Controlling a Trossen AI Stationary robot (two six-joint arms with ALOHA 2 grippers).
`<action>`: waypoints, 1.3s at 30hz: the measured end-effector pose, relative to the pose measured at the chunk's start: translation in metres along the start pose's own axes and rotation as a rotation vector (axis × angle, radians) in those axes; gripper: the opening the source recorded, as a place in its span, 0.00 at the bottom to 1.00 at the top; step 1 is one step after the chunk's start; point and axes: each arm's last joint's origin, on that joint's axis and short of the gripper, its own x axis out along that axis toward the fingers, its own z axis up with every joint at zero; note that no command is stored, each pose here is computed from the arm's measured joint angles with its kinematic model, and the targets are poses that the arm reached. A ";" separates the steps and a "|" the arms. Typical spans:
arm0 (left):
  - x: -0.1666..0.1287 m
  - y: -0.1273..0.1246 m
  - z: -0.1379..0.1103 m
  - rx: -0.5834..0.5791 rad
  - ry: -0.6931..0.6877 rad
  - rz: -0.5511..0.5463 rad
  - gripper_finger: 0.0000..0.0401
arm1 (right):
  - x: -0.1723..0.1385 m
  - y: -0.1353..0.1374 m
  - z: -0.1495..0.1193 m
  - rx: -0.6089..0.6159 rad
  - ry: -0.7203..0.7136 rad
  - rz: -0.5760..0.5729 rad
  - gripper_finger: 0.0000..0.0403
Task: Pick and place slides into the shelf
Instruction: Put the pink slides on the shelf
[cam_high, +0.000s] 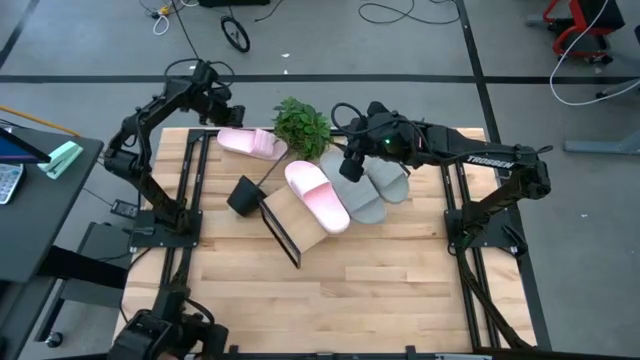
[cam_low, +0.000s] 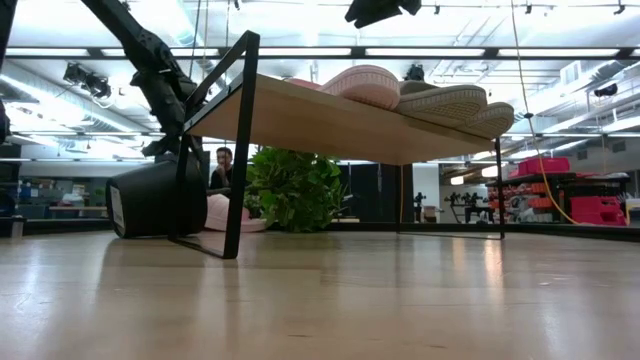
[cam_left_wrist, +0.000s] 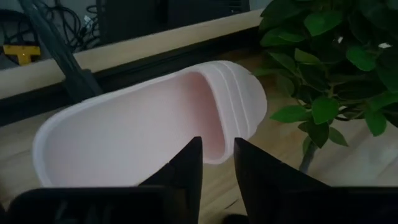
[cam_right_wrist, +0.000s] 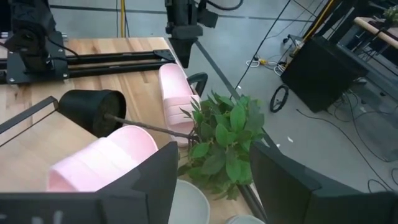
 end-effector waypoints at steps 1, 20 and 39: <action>0.003 0.001 0.000 -0.004 0.008 0.001 0.26 | 0.000 0.000 0.000 0.001 -0.002 0.000 0.51; 0.052 -0.006 0.003 0.035 0.123 -0.059 0.43 | 0.001 -0.001 0.000 0.053 -0.001 -0.004 0.51; 0.074 -0.019 0.014 0.064 0.041 -0.074 0.44 | 0.001 -0.001 0.000 0.054 -0.001 -0.005 0.51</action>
